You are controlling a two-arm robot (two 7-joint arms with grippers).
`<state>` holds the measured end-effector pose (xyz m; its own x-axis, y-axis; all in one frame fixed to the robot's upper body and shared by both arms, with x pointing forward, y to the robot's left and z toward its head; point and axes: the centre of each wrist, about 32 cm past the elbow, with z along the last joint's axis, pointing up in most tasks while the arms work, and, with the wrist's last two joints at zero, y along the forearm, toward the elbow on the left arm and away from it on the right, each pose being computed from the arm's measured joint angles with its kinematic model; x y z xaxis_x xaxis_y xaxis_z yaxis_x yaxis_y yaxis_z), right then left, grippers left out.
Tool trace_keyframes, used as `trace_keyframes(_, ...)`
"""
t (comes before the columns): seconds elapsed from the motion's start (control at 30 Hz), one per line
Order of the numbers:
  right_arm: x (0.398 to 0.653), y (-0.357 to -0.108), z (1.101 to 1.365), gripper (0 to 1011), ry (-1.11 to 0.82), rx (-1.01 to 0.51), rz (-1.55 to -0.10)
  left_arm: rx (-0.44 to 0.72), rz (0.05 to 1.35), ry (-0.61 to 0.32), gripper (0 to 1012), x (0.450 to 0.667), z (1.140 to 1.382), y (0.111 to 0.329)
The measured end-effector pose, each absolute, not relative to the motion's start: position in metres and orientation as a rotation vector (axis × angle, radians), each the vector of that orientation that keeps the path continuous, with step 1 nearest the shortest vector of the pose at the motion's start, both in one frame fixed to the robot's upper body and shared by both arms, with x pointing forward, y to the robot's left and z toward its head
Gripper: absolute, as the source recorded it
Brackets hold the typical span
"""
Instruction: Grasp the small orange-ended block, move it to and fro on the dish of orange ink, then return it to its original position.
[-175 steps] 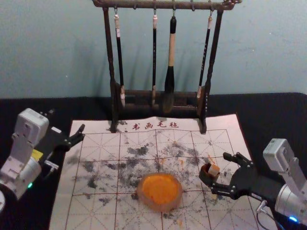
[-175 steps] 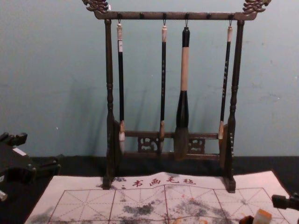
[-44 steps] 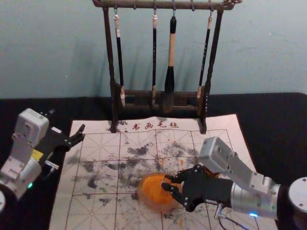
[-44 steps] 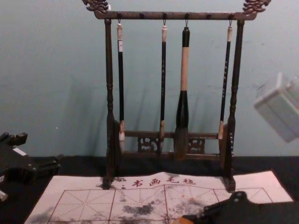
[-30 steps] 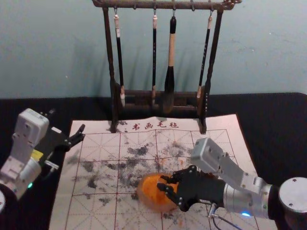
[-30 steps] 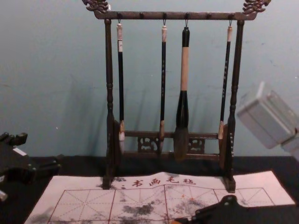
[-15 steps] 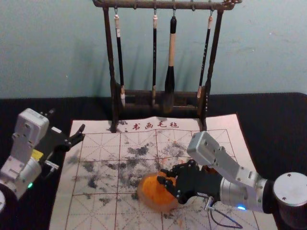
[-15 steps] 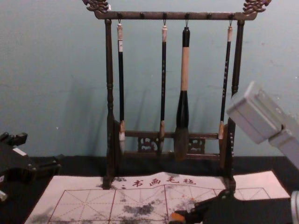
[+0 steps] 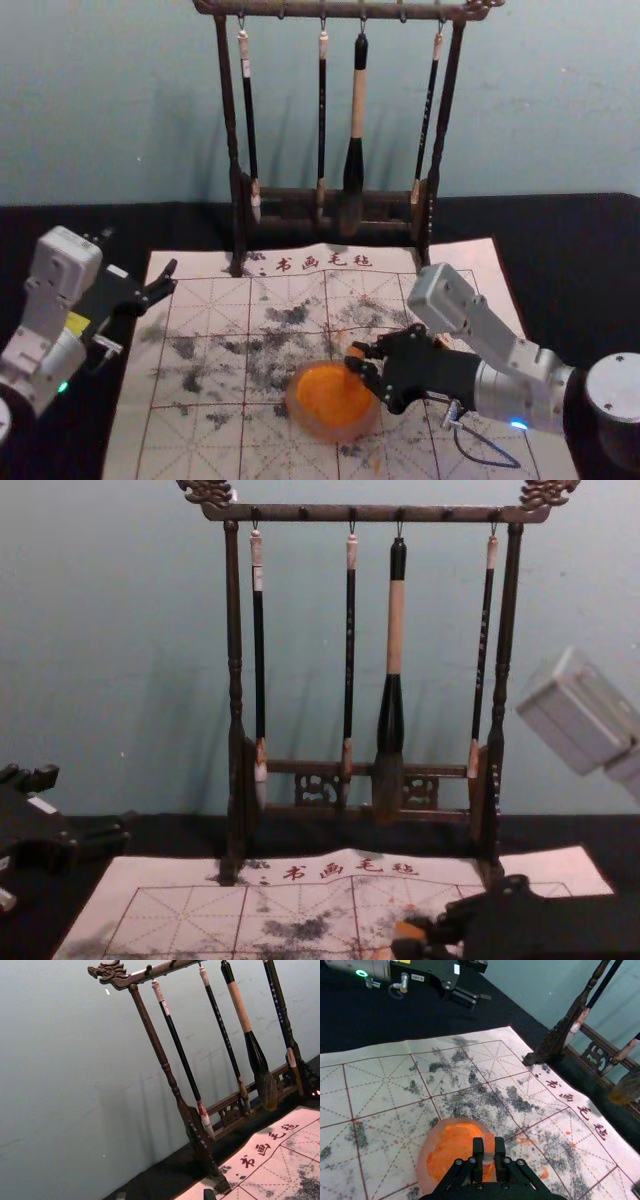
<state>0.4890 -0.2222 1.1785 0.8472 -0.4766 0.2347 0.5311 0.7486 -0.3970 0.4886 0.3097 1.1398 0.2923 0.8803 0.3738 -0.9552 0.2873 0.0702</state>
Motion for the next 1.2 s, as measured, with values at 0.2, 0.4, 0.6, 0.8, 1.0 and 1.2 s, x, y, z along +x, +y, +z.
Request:
trace_keyframes(0.2, 0.482, -0.229, 1.18, 105, -0.119, -0.468, -0.543, 0.304, 1.248, -0.285, 1001, 0.489, 1.14, 0.31)
trace_keyframes(0.4, 0.472, -0.233, 1.181, 105, -0.116, -0.459, -0.513, 0.304, 1.248, -0.285, 1001, 0.489, 1.14, 0.31)
trace_keyframes(0.6, 0.468, -0.23, 1.18, 105, -0.114, -0.457, -0.489, 0.304, 1.248, -0.285, 1001, 0.489, 1.14, 0.31)
trace_keyframes(0.8, 0.468, -0.226, 1.179, 105, -0.113, -0.454, -0.475, 0.304, 1.248, -0.285, 1001, 0.489, 1.14, 0.31)
trace_keyframes(1.0, 0.47, -0.217, 1.179, 105, -0.123, -0.455, -0.463, 0.304, 1.248, -0.285, 1001, 0.489, 1.14, 0.31)
trace_keyframes(1.2, 0.474, -0.211, 1.178, 105, -0.131, -0.465, -0.462, 0.304, 1.248, -0.285, 1001, 0.489, 1.14, 0.31)
